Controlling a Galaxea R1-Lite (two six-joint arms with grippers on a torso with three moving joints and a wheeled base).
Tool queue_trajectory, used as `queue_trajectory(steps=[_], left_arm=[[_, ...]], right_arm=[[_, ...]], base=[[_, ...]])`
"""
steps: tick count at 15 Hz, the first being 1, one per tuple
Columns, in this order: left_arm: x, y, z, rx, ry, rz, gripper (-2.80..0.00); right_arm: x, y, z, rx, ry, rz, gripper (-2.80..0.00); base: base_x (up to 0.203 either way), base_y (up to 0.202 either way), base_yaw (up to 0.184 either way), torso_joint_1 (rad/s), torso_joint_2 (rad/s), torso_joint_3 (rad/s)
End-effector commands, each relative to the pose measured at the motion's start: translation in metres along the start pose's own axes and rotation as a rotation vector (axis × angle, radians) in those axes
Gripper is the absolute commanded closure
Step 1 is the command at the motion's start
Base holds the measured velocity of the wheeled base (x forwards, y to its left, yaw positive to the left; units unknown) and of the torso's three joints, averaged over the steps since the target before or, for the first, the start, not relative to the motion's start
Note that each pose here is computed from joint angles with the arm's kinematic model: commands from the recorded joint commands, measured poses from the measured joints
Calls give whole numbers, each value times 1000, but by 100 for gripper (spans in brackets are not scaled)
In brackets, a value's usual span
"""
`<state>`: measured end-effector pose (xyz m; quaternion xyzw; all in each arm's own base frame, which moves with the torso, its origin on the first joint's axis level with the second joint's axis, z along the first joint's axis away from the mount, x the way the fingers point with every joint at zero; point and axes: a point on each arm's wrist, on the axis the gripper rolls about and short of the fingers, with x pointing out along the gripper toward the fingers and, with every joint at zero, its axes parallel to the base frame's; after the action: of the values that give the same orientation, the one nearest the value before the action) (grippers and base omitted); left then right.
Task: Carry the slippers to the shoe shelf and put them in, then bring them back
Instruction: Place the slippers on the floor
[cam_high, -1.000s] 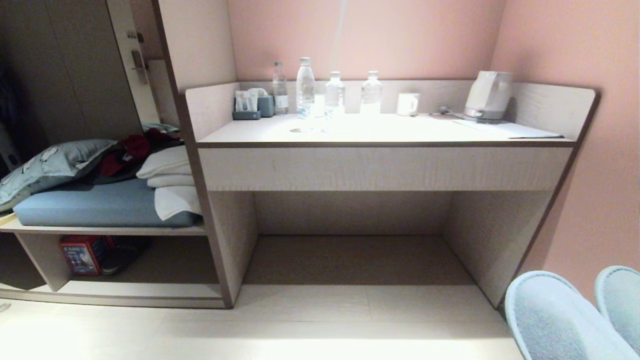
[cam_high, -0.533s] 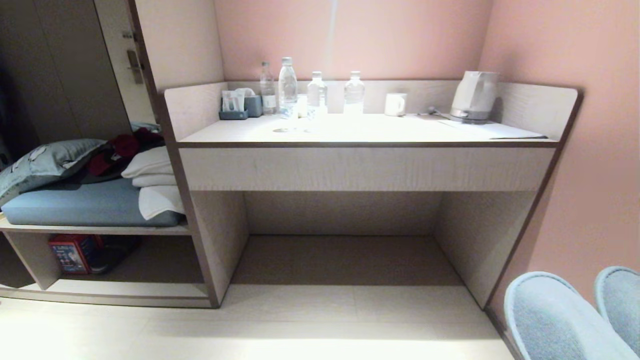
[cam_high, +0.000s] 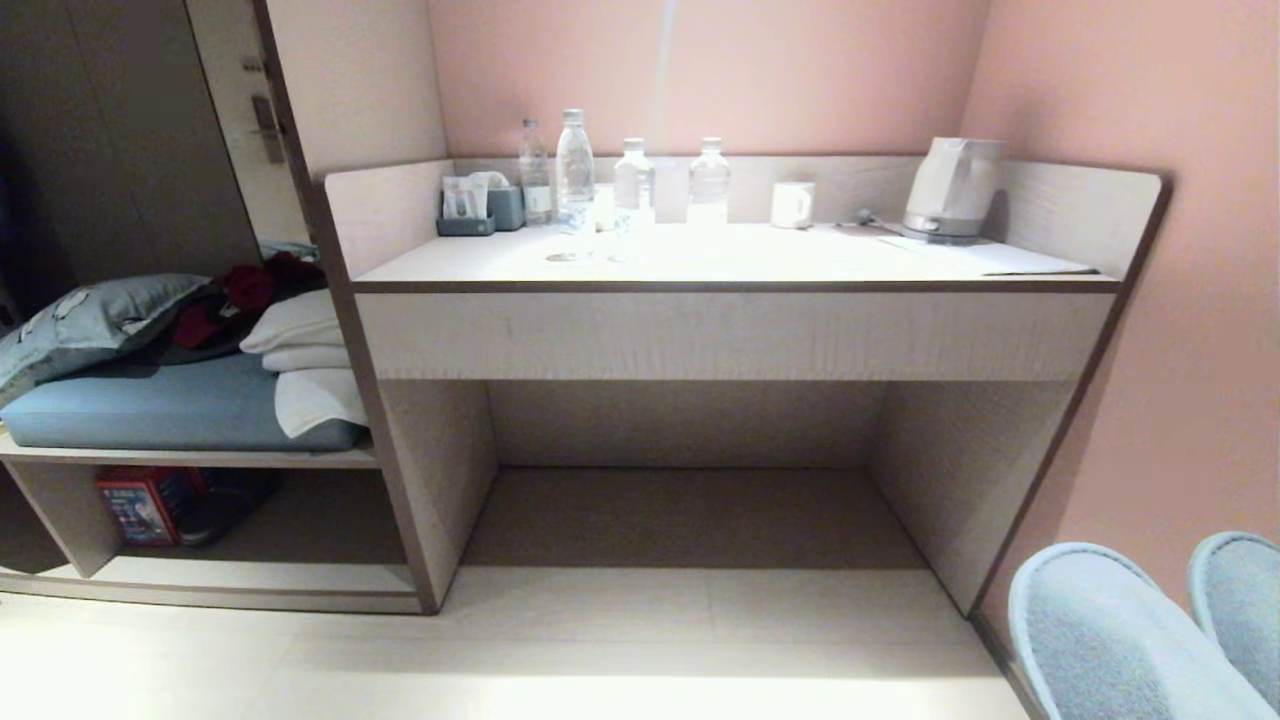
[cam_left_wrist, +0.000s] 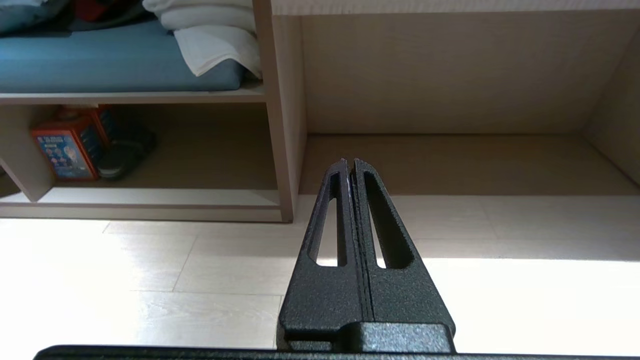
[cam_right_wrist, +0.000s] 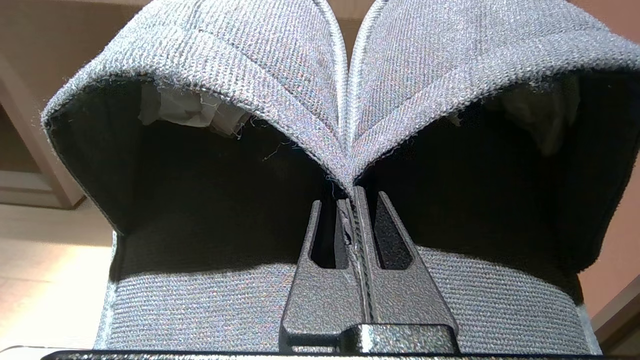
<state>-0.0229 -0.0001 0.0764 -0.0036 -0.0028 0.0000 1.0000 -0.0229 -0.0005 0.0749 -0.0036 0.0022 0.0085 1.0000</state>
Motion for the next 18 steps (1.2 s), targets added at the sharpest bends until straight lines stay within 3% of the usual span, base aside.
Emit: queue_trajectory(steps=[1, 18], left_arm=[[0, 0, 0, 0, -1, 0, 0], [0, 0, 0, -8, -1, -2, 0]], right_arm=[[0, 0, 0, 0, 2, 1, 0], [0, 0, 0, 0, 2, 1, 0]], base=[[0, 0, 0, 1, 1, -174], [0, 0, 0, 2, 3, -195]])
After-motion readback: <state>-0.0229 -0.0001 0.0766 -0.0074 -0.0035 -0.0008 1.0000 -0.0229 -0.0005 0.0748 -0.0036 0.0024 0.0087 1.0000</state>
